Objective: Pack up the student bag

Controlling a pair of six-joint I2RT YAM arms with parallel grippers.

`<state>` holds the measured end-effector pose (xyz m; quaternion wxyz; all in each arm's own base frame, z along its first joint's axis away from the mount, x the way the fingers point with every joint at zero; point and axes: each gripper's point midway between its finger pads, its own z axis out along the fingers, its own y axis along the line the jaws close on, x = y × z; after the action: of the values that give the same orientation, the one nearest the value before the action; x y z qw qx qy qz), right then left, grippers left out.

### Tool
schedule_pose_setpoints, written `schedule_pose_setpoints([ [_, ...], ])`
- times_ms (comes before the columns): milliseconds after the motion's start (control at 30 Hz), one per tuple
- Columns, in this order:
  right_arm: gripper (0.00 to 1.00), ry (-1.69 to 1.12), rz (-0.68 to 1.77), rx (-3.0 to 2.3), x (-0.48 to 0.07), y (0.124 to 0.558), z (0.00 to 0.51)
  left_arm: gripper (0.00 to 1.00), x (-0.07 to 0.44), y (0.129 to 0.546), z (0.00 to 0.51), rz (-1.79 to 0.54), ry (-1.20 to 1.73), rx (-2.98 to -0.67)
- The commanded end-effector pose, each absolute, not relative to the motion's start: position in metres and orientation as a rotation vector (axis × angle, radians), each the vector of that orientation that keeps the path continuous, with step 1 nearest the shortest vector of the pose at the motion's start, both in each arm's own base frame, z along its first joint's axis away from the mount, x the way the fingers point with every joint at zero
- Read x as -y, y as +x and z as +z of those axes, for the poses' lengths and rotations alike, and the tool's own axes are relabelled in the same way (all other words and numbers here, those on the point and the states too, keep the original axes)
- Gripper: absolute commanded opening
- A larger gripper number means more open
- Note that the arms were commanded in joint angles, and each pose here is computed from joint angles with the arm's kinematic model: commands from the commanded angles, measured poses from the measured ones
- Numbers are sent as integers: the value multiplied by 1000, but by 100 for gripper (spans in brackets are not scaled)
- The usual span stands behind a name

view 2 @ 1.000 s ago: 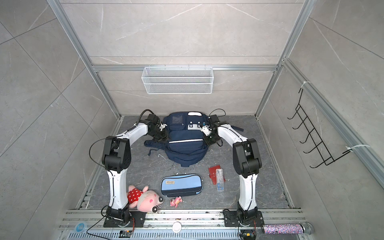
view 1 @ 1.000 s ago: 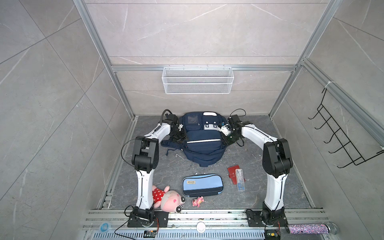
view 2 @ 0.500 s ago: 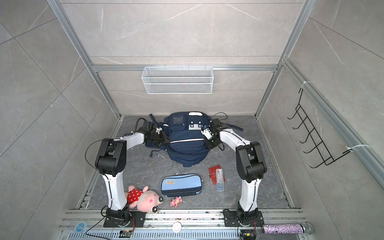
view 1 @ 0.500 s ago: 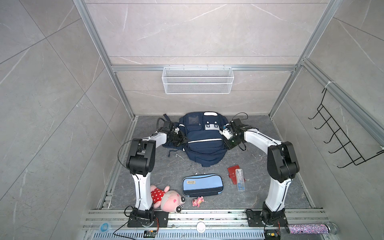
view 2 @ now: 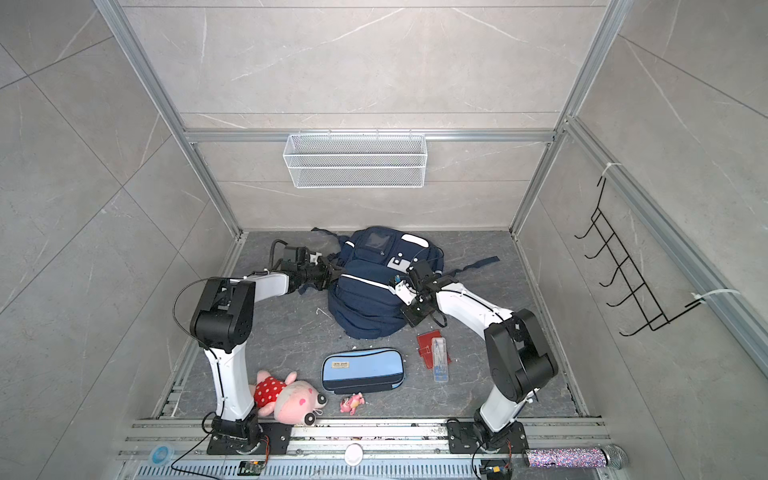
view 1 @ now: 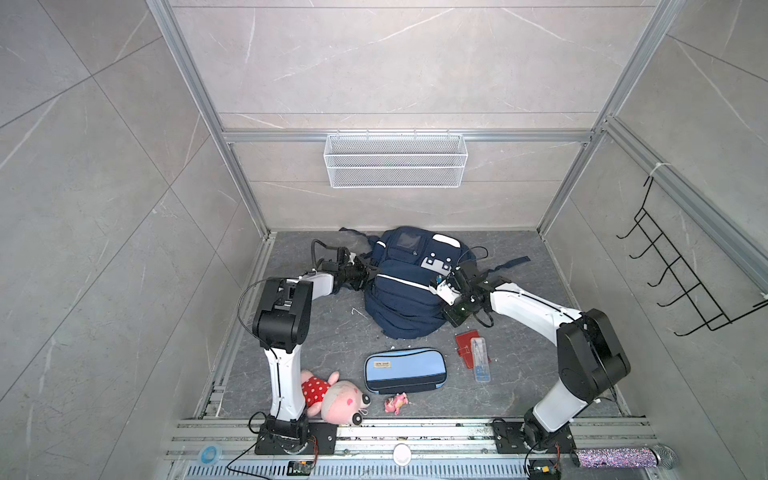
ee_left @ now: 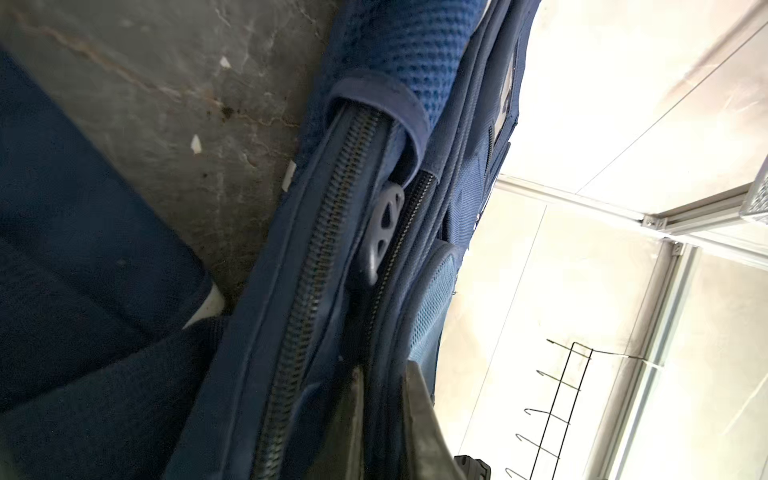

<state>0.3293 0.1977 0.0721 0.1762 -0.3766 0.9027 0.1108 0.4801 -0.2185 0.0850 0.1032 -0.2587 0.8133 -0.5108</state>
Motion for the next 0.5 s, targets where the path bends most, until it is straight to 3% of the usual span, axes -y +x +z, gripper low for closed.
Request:
schedule_pose_setpoints([
  [0,0,-1031,361,-2478,-217,364,87,0,198,497,130,-1505,-830,-2217],
  [200,0,-951,422,-2420,-237,427,103,0,187,469,138,-1453,-843,-2218],
  [367,0,-905,435,-2397,-246,469,108,0,181,422,121,-1294,-760,-2421],
  [400,0,-901,438,-2405,-245,474,104,4,178,412,117,-1220,-718,-2483],
  [467,0,-902,441,-2416,-246,483,98,37,168,388,114,-969,-577,-2638],
])
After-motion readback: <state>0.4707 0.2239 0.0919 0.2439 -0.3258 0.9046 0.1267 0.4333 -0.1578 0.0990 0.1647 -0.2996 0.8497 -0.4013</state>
